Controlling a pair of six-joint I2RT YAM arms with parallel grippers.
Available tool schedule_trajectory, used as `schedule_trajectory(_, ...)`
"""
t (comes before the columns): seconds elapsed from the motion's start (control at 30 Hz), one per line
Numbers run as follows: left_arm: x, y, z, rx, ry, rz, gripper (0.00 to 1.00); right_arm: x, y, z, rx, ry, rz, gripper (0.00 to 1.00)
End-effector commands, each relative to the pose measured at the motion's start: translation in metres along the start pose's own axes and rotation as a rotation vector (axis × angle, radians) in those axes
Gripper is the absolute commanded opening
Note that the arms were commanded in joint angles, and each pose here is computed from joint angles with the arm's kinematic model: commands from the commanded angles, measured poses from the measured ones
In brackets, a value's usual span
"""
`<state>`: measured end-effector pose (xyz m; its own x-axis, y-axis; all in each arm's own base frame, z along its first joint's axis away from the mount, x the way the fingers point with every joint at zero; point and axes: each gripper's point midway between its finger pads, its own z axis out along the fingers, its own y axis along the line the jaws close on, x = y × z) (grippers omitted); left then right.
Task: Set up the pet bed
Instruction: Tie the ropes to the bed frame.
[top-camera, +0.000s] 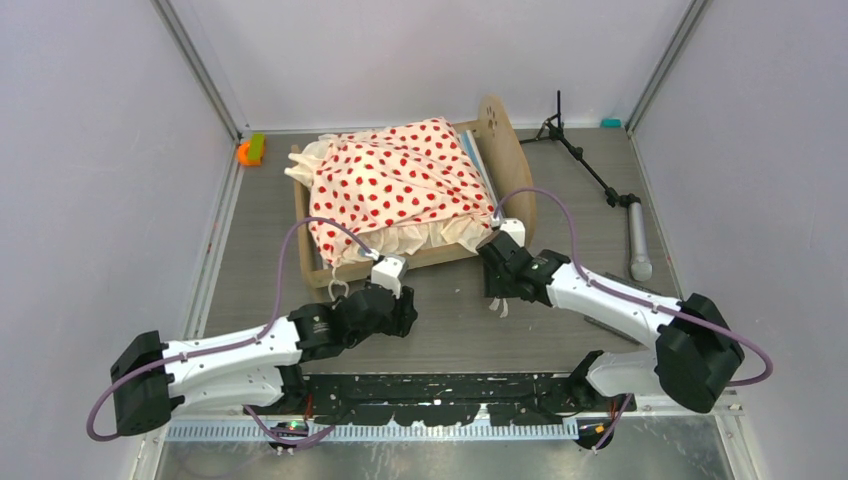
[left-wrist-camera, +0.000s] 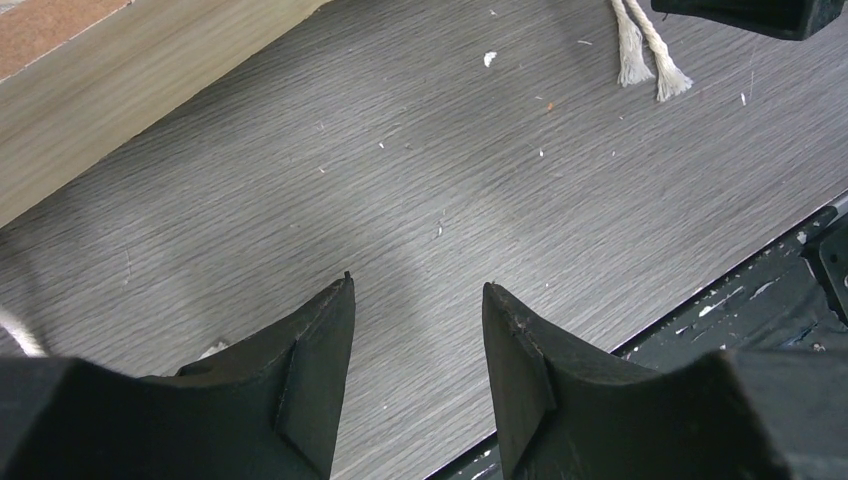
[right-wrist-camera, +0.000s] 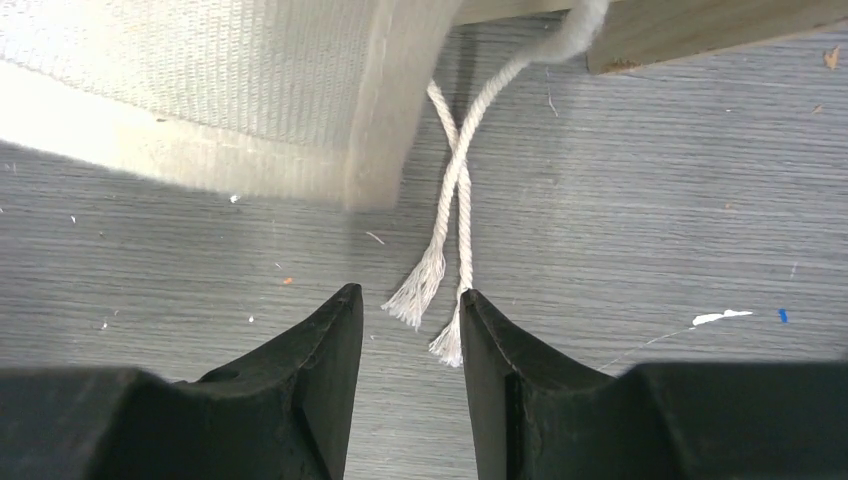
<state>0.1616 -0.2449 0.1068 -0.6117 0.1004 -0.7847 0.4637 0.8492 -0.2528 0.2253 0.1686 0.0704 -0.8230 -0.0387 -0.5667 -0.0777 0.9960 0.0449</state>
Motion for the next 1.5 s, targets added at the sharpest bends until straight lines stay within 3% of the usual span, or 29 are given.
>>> schedule_trajectory(0.0,-0.011,-0.001,0.001,-0.008,-0.029,-0.006,0.52,-0.011,0.013,0.003,-0.057,-0.004,0.068,0.45)
schedule_trajectory(0.7,-0.009,0.001,0.0,-0.007,-0.026,-0.007,0.52,0.029,0.008,0.04,-0.022,0.127,0.136,0.37)
schedule_trajectory(1.17,-0.007,0.002,0.002,-0.009,-0.018,-0.007,0.52,0.027,-0.003,0.027,-0.011,0.086,0.164,0.42)
schedule_trajectory(1.47,-0.007,-0.002,0.004,-0.001,-0.003,0.005,0.52,0.042,0.002,0.039,-0.03,0.127,0.181,0.29)
